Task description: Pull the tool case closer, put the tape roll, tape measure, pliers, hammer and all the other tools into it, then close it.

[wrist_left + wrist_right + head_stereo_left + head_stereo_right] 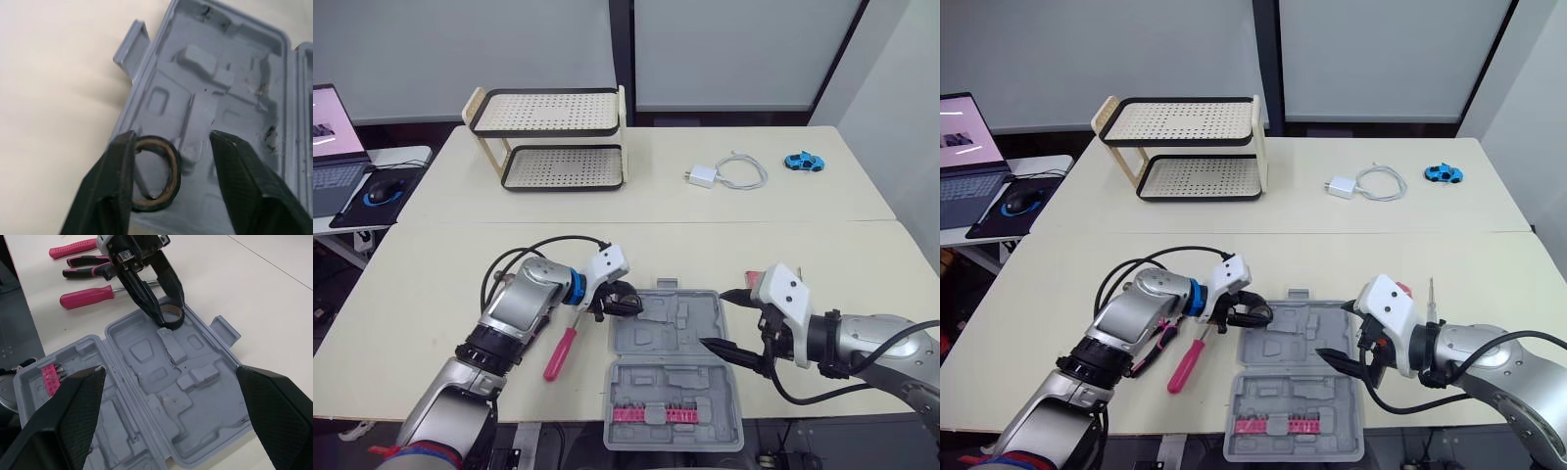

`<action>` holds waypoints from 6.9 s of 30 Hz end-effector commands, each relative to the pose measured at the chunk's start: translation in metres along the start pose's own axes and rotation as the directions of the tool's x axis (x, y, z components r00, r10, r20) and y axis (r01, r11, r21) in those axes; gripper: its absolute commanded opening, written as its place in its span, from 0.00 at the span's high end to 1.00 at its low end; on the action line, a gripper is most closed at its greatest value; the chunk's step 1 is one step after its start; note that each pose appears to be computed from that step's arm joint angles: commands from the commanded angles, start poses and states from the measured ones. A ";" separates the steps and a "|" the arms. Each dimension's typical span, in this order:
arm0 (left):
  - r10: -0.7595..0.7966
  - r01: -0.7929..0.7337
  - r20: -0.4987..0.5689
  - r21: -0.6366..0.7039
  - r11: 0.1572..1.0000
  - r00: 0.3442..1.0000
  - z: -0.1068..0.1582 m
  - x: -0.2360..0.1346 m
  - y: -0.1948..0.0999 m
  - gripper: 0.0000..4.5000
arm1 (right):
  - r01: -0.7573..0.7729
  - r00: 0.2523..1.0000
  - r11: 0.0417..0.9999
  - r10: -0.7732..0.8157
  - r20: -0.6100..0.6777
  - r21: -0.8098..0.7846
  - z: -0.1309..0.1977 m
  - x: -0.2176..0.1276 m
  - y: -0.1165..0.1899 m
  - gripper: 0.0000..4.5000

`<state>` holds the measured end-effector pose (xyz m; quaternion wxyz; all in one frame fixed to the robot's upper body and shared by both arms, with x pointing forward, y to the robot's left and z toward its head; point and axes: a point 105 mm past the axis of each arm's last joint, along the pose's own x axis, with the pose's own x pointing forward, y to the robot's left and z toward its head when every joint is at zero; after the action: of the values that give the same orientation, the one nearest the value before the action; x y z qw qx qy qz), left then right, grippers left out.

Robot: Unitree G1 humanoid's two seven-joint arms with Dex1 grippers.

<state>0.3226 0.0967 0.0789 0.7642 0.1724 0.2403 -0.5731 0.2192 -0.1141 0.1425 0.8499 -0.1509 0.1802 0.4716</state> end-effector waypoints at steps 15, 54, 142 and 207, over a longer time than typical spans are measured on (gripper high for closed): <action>-0.033 0.011 0.161 0.135 0.991 0.986 0.008 -0.009 0.002 0.85 | 0.008 0.999 0.998 -0.005 0.047 -0.061 0.013 -0.001 0.001 0.00; 0.043 -0.082 0.286 0.126 0.989 0.957 0.024 -0.038 0.017 0.85 | 0.004 0.989 0.996 0.010 0.145 -0.094 0.039 -0.009 0.003 0.00; -0.199 0.110 0.234 0.347 0.931 0.952 0.045 -0.052 -0.063 0.00 | 0.628 0.777 0.758 -0.597 -0.197 0.177 -0.111 -0.011 -0.092 0.28; -0.396 0.326 0.094 0.415 0.850 0.914 0.017 -0.044 -0.111 0.00 | 0.521 0.846 0.710 -0.356 -0.397 0.474 -0.142 -0.032 0.033 0.99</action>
<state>0.2149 0.0950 0.1139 0.6252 0.2129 0.0943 -0.7449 0.1540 -0.1869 0.0211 0.9072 0.0077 0.3962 0.1414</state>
